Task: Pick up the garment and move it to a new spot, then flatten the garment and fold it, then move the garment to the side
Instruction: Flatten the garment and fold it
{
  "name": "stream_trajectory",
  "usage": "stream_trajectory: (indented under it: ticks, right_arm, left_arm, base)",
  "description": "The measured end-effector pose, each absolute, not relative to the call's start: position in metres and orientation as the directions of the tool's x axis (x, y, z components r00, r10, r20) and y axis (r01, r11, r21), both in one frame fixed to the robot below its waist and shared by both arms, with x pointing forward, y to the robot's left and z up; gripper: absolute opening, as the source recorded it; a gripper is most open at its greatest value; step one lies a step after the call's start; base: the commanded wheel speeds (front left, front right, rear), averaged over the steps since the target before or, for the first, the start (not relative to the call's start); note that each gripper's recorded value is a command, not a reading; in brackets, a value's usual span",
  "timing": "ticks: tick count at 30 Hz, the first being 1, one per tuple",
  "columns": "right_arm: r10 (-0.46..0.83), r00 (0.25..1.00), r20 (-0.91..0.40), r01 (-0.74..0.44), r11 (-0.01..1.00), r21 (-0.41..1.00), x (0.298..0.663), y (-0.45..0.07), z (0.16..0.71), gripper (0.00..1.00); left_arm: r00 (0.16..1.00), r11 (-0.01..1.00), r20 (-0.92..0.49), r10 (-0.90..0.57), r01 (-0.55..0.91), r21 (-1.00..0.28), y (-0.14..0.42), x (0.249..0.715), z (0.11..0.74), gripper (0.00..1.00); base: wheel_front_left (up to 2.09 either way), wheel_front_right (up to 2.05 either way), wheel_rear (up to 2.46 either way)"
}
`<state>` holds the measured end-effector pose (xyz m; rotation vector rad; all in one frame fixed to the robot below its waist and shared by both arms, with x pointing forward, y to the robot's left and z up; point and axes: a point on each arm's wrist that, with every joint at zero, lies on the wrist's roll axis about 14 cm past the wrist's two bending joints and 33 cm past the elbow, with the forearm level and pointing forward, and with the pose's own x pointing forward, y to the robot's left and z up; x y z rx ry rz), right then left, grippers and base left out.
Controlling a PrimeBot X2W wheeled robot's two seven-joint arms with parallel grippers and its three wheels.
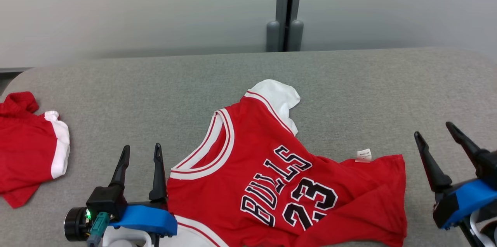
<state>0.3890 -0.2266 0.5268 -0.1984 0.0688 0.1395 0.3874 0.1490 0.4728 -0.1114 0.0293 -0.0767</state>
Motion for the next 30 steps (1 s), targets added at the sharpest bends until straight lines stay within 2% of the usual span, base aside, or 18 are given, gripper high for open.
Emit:
stream_trajectory:
  ticks: [7,18,27,28,29,30]
  right_arm:
    - [0.132,0.969,-0.21,-0.172,0.968,-0.181,0.413,-0.226,0.486,1.0]
    - [0.113,0.885,-0.452,-0.183,0.976,-0.115,0.407,-0.229,0.395,1.0]
    - [0.134,0.852,-0.506,-0.184,0.982,-0.049,0.414,-0.215,0.37,1.0]
    - [0.135,0.848,-0.512,-0.179,0.983,-0.037,0.415,-0.214,0.368,0.84]
    - [0.136,0.845,-0.518,-0.178,0.984,-0.032,0.416,-0.213,0.367,0.44]
    - [0.136,0.842,-0.522,-0.178,0.984,-0.03,0.418,-0.213,0.366,0.3]
  left_arm:
    - [0.998,0.993,-0.025,-0.05,0.047,-0.108,0.159,0.392,0.473,1.0]
    - [0.998,0.995,-0.059,-0.002,-0.004,-0.1,0.175,0.392,0.461,1.0]
    - [0.998,0.995,-0.056,0.0,-0.005,-0.098,0.176,0.397,0.462,1.0]
    - [0.999,0.995,-0.055,-0.001,-0.004,-0.098,0.175,0.398,0.462,1.0]
    - [0.999,0.995,-0.054,-0.001,-0.004,-0.098,0.175,0.399,0.462,1.0]
    - [0.999,0.995,-0.052,-0.002,-0.003,-0.099,0.175,0.399,0.463,1.0]
  base:
    - [0.0,0.0,0.0]
    - [0.0,0.0,0.0]
    - [0.0,0.0,0.0]
    - [0.0,0.0,0.0]
    - [0.0,0.0,0.0]
    - [0.0,0.0,0.0]
